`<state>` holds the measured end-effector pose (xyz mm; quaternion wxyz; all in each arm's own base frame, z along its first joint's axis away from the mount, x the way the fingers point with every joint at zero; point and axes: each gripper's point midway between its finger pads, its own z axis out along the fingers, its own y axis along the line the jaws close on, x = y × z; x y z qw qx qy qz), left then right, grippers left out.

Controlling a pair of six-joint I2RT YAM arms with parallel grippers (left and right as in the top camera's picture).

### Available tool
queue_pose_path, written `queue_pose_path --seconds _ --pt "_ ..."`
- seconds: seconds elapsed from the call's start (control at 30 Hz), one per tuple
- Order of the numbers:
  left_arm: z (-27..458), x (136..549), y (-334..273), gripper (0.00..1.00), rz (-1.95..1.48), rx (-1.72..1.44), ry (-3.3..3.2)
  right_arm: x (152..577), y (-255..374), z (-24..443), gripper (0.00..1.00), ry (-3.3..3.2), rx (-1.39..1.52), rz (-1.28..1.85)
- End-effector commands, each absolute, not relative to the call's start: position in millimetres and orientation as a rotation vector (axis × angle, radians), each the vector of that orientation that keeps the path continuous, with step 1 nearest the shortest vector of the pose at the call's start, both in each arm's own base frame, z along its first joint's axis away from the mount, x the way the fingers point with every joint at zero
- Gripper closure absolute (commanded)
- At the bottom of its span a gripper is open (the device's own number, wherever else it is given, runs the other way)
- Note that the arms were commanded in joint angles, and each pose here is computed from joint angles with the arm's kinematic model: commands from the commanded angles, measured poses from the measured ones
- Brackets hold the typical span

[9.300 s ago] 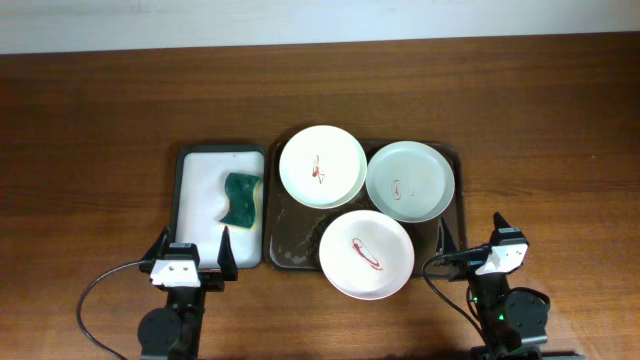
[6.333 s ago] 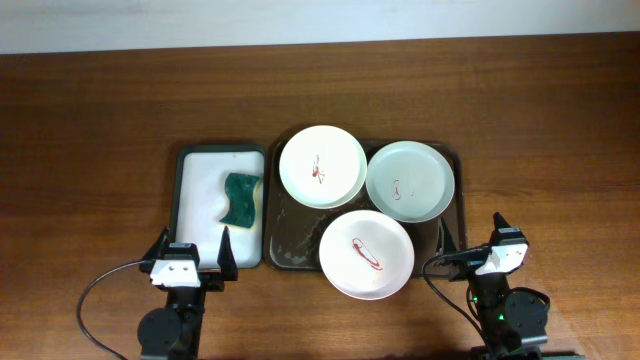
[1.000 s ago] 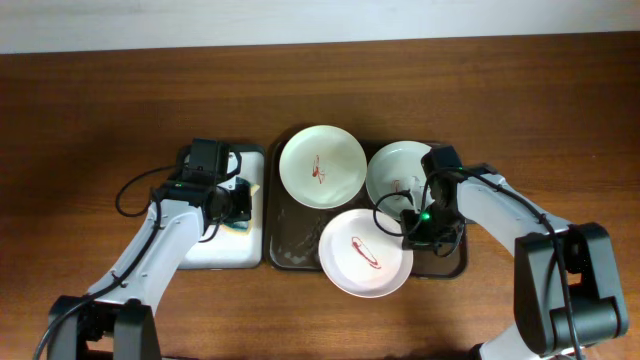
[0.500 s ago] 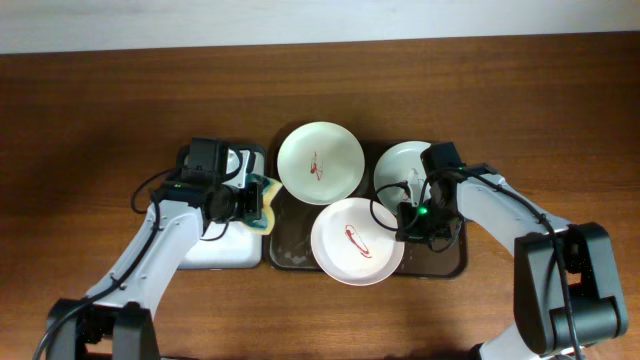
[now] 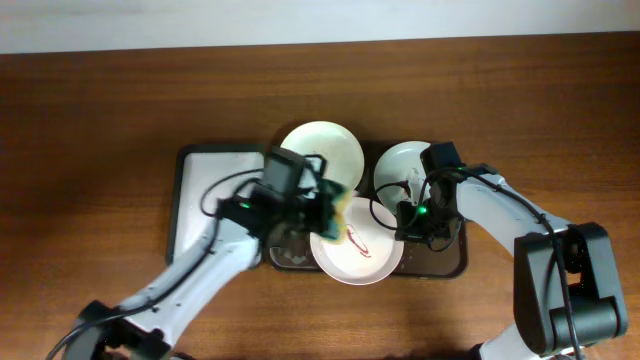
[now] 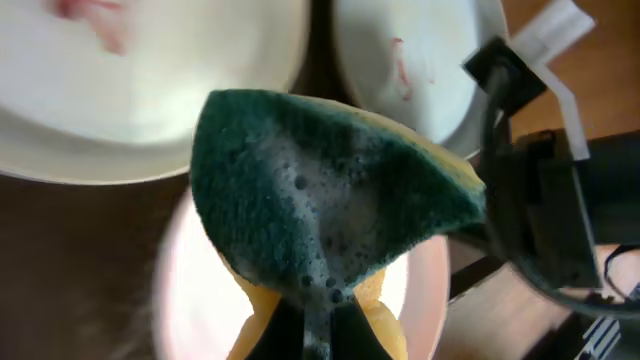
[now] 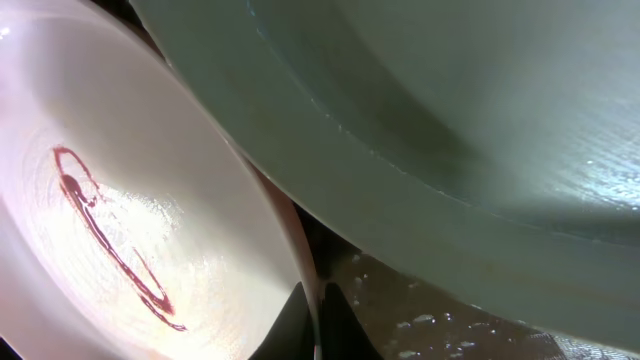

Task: Clean dirty plates on tray and stack at the side
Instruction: 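Scrub the pink plate with the sponge in the left gripper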

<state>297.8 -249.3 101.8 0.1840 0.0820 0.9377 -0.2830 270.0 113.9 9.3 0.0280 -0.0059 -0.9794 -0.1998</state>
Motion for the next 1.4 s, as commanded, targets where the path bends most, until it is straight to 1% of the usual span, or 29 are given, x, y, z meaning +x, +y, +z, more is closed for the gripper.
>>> queue_pose_path --seconds 0.0,0.1,0.2,0.37,0.47,0.7,0.8,0.9,1.07,1.27,1.37 --pt "90.5 301.4 -273.5 1.00 -0.710 0.121 2.634 268.7 113.2 5.2 0.96 -3.020 -0.030 -0.593" --pt "73.4 298.5 -278.3 1.00 -0.616 -0.031 2.656 268.9 113.2 5.1 0.96 -3.021 -0.030 -0.593" --pt "66.0 295.8 -288.1 1.00 -0.638 -0.117 2.664 268.9 113.2 5.1 0.96 -3.021 -0.030 -0.593" --pt "55.6 293.9 -307.6 1.00 -0.665 -0.080 2.649 269.6 113.3 5.1 0.96 -3.024 -0.029 -0.594" --pt "39.8 292.3 -305.9 1.00 -0.577 -0.073 2.655 269.8 113.4 5.2 0.96 -3.024 -0.029 -0.595" --pt "21.1 286.6 -315.4 1.00 -0.559 -0.038 2.673 269.8 113.3 5.1 0.96 -3.025 -0.028 -0.594" --pt "13.4 285.1 -307.6 1.00 -0.497 -0.045 2.690 269.8 113.3 5.1 0.96 -3.025 -0.028 -0.594" --pt "8.2 289.5 -284.5 1.00 -0.331 -0.077 2.673 269.8 113.3 5.1 0.96 -3.025 -0.029 -0.594" --pt "11.9 296.1 -264.3 1.00 -0.209 -0.108 2.637 269.8 113.3 5.1 0.96 -3.025 -0.029 -0.594" --pt "34.8 312.8 -253.2 1.00 -0.256 -0.184 2.590 269.7 113.3 5.1 0.96 -3.024 -0.028 -0.594" --pt "41.0 306.0 -263.4 1.00 -0.354 -0.167 2.624 269.8 113.3 5.1 0.96 -3.025 -0.028 -0.594"
